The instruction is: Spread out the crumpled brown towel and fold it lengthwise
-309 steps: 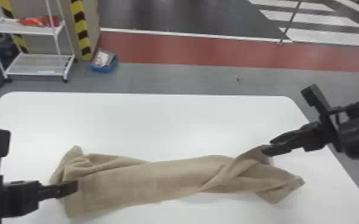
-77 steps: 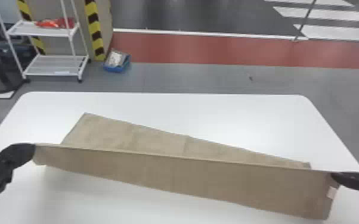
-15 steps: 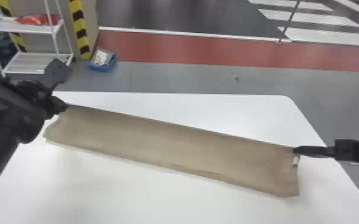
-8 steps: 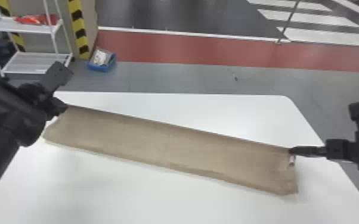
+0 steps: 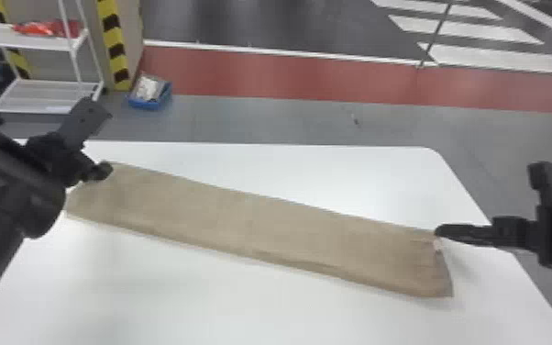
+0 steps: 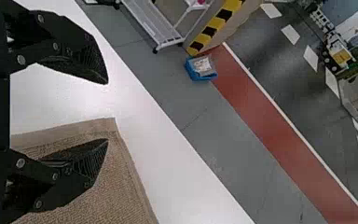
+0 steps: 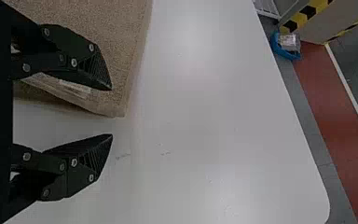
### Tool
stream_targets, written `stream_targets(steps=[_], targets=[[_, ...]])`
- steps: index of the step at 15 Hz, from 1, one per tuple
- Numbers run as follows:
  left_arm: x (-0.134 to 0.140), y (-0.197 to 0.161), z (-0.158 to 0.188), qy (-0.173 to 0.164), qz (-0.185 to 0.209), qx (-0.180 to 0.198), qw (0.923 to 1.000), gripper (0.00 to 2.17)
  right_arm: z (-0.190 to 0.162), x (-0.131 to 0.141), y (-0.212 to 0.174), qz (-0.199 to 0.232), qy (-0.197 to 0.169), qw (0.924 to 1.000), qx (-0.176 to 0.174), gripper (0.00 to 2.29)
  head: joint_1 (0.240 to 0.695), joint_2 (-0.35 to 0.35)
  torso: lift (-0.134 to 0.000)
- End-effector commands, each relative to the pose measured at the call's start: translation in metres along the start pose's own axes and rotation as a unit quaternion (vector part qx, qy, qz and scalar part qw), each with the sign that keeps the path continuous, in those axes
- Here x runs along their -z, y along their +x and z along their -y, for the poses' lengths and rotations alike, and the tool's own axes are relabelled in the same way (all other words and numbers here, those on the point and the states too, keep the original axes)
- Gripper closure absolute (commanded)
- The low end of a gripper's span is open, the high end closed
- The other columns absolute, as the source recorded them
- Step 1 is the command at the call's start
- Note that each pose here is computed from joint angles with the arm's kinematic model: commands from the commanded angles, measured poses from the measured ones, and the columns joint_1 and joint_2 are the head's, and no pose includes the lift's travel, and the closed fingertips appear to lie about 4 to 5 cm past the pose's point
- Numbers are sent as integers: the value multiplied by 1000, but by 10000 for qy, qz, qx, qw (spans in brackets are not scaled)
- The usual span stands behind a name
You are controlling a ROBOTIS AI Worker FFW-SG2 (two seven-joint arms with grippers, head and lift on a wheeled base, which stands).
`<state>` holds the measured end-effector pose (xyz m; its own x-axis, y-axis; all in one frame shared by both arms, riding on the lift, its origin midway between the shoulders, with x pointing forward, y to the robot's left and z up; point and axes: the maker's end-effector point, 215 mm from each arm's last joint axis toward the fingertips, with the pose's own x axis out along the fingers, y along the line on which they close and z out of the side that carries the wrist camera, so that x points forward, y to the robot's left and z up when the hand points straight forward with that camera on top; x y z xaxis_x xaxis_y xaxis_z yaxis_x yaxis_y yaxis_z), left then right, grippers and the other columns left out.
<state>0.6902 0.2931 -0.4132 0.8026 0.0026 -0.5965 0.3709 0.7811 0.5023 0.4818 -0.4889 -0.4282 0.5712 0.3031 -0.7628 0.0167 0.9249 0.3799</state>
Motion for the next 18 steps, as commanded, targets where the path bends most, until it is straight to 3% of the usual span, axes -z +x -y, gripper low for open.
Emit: stream_targets(steps=[1, 18], targets=[[5, -6, -3, -148, -103, 62, 9998, 80, 1, -3, -6, 96, 69, 9999, -31, 66, 695, -180, -124], [13, -17, 0, -402, -108, 277, 9988, 100, -2, 8, -9, 127, 256, 9994, -212, 70, 695, -178, -124]])
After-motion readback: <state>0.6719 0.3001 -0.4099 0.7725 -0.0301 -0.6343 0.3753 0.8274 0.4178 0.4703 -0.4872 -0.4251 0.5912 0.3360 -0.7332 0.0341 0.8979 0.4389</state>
